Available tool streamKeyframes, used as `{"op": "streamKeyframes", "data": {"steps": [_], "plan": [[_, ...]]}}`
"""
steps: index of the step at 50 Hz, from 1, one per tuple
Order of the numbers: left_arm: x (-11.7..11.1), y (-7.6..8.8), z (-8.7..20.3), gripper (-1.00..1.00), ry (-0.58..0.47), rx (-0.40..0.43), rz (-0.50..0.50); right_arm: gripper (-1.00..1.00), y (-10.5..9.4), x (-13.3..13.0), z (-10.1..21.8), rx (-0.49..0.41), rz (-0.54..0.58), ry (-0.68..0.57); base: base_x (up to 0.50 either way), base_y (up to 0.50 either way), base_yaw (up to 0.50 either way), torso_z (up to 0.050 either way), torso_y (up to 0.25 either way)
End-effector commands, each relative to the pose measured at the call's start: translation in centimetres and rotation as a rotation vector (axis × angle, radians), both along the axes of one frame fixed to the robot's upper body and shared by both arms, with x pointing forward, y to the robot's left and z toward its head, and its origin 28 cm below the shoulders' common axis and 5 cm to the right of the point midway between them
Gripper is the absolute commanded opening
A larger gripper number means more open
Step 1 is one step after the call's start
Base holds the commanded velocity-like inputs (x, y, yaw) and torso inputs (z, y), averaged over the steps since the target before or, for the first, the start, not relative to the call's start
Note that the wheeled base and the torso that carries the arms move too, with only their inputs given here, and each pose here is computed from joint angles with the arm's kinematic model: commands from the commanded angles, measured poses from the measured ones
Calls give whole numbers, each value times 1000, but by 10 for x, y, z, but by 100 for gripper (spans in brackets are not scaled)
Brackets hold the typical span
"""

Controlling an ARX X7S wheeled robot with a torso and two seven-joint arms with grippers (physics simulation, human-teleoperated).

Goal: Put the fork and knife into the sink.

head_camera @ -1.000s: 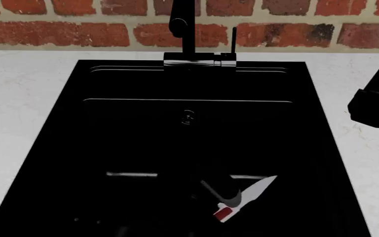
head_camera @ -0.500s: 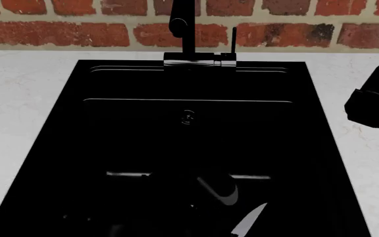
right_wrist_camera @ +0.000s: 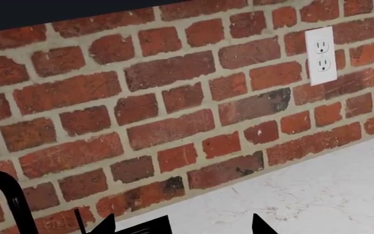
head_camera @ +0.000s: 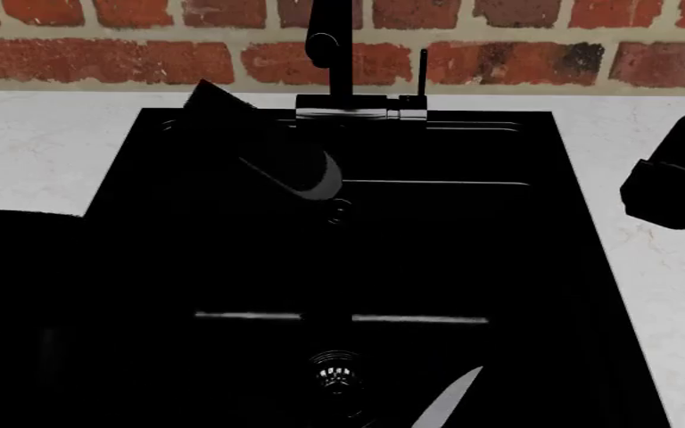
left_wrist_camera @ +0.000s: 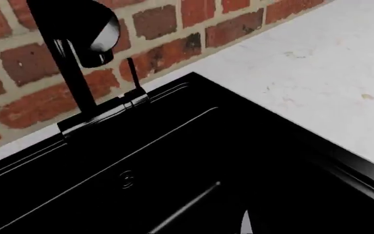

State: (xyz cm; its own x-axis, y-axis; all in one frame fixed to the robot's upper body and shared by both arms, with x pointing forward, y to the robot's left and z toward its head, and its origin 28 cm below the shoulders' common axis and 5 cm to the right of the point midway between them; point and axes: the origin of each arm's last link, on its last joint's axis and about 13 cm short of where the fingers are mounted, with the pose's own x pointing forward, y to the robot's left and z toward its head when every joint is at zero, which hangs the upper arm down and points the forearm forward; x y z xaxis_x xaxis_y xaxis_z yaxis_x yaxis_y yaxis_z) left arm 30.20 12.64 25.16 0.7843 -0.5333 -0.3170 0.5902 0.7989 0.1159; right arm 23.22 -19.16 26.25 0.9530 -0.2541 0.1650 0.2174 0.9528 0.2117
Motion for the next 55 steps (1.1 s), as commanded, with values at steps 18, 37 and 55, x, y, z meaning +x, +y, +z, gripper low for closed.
{"op": "streamKeyframes", "data": {"steps": [18, 37, 55], "plan": [[-57, 74, 25, 100, -55, 12, 647, 100, -1, 3, -3, -4, 12, 4, 0, 0, 0, 0, 0], [-77, 105, 24, 100, 85, -37, 907, 100, -3, 0, -10, 11, 3, 12, 0, 0, 0, 0, 0], [-70, 123, 20, 100, 258, -123, 1053, 100, -2, 3, -18, 28, 10, 30, 0, 0, 0, 0, 0]]}}
